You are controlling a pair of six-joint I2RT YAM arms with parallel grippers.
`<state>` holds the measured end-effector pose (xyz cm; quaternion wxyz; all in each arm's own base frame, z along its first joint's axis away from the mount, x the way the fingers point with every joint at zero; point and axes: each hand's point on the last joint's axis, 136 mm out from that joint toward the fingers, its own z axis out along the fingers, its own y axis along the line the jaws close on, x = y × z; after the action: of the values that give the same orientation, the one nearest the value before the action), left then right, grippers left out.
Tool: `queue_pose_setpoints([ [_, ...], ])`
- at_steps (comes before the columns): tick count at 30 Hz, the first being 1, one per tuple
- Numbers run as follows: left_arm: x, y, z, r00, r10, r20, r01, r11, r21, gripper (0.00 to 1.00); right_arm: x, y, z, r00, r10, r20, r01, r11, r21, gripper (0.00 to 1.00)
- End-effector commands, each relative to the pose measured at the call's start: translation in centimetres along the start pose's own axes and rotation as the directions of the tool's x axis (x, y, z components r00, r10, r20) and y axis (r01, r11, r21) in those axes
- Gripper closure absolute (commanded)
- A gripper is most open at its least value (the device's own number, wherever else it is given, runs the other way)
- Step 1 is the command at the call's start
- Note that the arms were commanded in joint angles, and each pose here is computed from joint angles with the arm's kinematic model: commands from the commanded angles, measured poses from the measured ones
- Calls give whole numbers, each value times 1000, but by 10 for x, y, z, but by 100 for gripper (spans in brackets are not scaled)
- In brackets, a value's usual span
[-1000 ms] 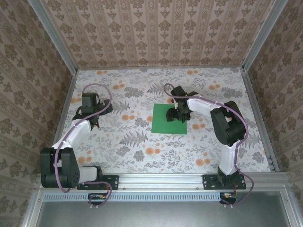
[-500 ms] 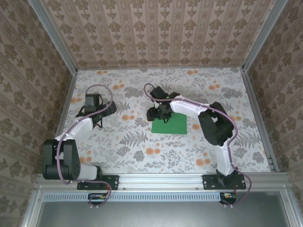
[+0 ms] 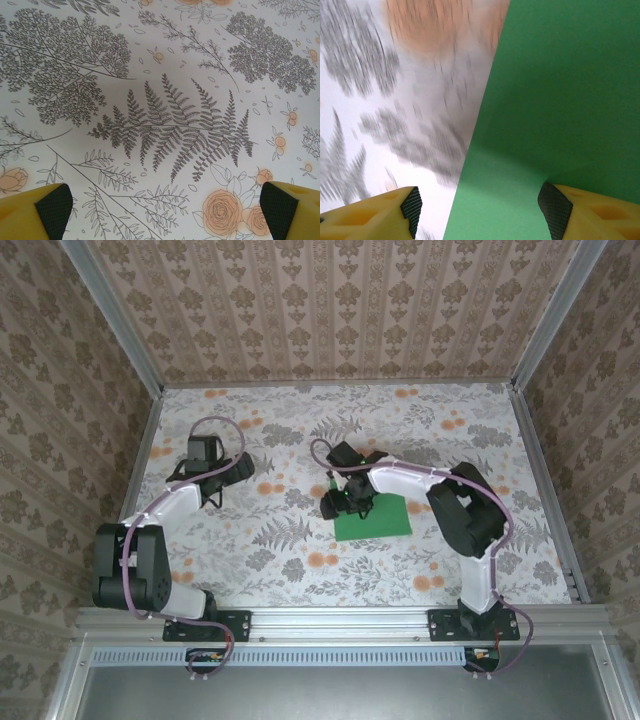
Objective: Fold a paper plane with a square sheet of paper (pick it up from the middle)
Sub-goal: Move the square sheet of paper to the center of the table, then fold the square sheet of paper in half at the center of the table.
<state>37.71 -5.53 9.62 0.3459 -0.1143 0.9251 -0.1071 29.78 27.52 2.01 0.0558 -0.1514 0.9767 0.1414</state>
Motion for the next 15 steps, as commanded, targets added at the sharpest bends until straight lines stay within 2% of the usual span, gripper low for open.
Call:
queue_pose_setpoints([
  [1,-8,-11,0,999,-40,1,40,999,35,0,71,-29,2,975,-9,-221,33,994,108,30],
  [3,-8,-14,2,998,-58,2,58,997,45,0,59,-25,-14,986,-13,-163,32,993,111,30],
  [6,-5,-19,5,996,-92,-12,93,994,59,0,26,-15,-51,1000,0,-2,0,993,114,27],
  [8,-1,-24,7,994,-107,-28,108,991,74,0,12,-26,-73,994,44,102,-61,982,176,19],
  [10,3,-30,9,994,-100,-38,103,991,85,0,9,-47,-81,983,93,156,-129,961,245,11],
  [13,9,-40,12,995,-82,-53,87,991,102,0,13,-74,-73,979,157,132,-190,938,290,10],
  [15,13,-46,15,995,-71,-69,79,990,118,0,15,-82,-66,983,155,95,-177,935,308,10],
])
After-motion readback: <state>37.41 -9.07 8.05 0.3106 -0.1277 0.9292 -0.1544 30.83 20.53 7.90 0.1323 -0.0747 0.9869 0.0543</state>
